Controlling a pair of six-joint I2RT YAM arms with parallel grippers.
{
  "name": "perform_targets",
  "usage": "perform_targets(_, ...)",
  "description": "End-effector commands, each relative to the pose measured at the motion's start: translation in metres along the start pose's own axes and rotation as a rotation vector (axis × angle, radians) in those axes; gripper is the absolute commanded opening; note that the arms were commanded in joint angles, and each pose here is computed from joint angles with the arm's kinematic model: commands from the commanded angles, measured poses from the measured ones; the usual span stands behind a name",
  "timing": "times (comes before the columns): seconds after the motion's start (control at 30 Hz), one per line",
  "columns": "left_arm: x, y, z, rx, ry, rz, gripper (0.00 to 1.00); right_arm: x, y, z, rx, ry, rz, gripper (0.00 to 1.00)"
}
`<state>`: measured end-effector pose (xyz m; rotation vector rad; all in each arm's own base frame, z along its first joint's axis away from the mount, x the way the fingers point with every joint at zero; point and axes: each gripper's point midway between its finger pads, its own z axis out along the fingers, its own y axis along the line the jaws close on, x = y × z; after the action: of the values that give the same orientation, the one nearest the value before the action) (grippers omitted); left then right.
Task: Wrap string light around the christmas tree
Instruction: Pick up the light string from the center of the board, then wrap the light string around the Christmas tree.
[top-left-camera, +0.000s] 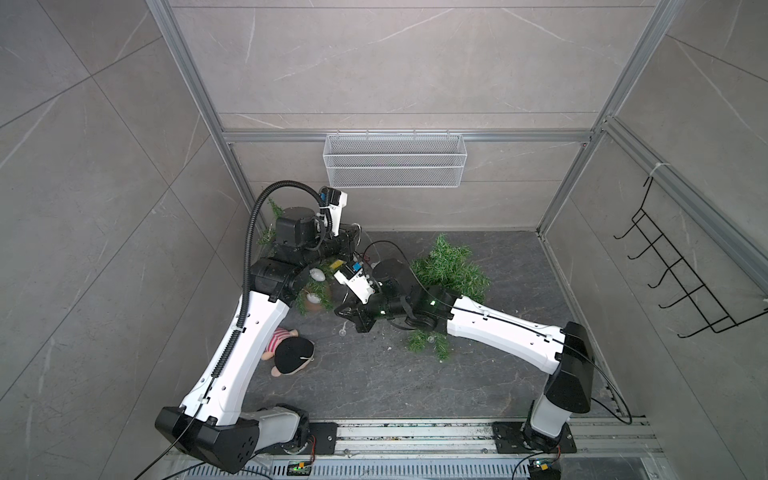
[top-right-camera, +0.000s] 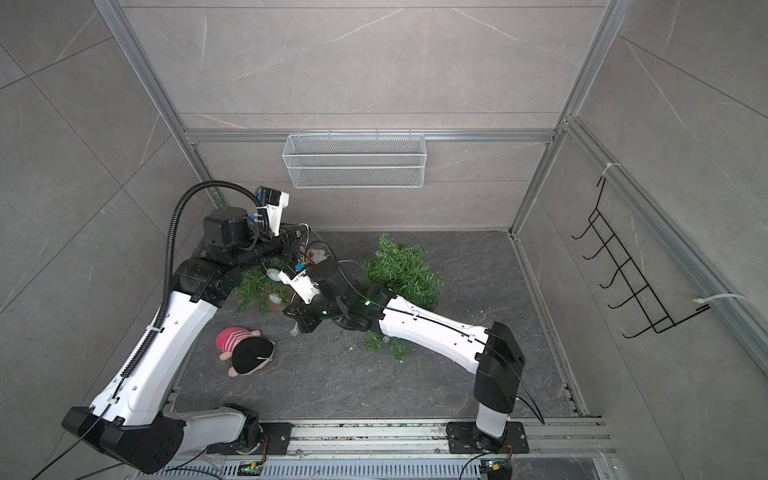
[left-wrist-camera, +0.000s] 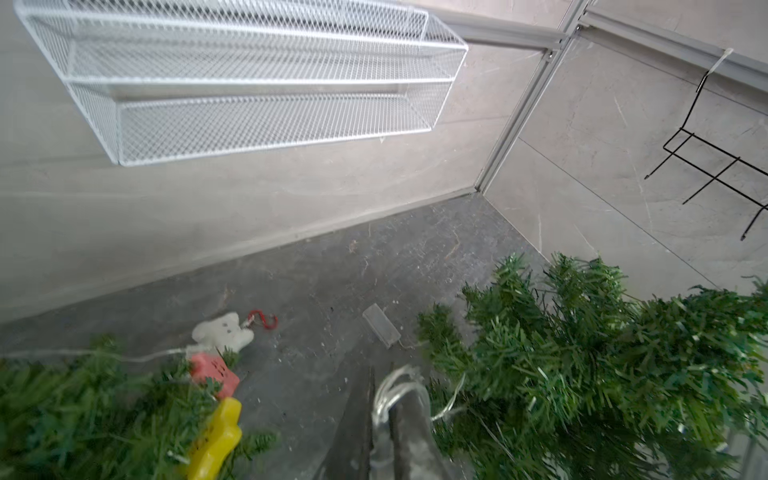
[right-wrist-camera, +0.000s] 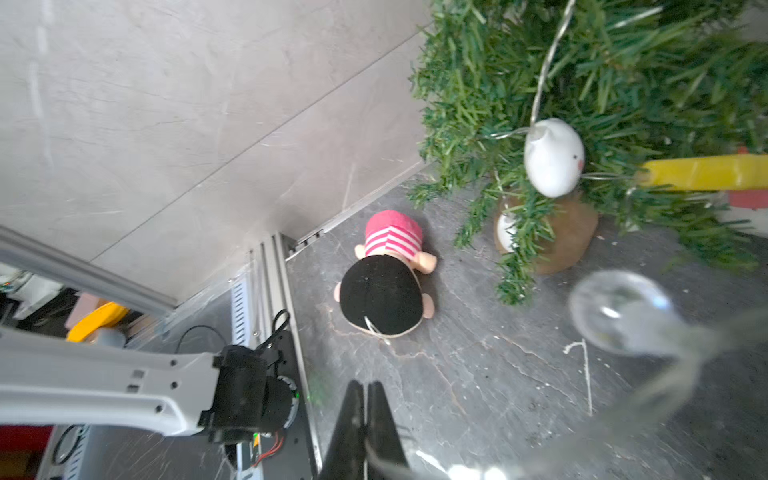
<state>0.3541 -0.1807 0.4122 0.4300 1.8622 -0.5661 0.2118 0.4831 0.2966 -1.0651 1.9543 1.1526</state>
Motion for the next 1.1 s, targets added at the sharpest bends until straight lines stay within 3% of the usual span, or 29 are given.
perform_targets(0.0,-0.004,0.001,-0.006,-0.017,-0.006,0.047,0.05,-0.036,0.048,-0.045,-0.163,-0.077,-0.005,0.03)
perform_targets(0.1,-0.002,0.004,-0.006,-0.033,-0.002,0.056,0.05,-0.034,0.061,-0.065,-0.193,-0.081,0.008,0.03)
perform_targets(0.27,-0.003,0.005,-0.004,-0.037,-0.006,0.056,0.05,-0.033,0.049,-0.102,-0.086,-0.098,0.018,0.02)
perform_targets(0.63,0.002,-0.041,-0.015,0.185,-0.042,0.034,0.04,0.003,-0.002,-0.175,0.228,-0.091,0.157,0.0)
perform_targets(0.83,0.014,-0.089,-0.005,0.296,-0.008,0.108,0.04,0.016,-0.027,-0.205,0.42,-0.118,0.189,0.0)
perform_targets(1.07,0.022,-0.103,0.029,0.299,0.048,0.138,0.04,0.018,-0.039,-0.235,0.547,-0.156,0.21,0.0)
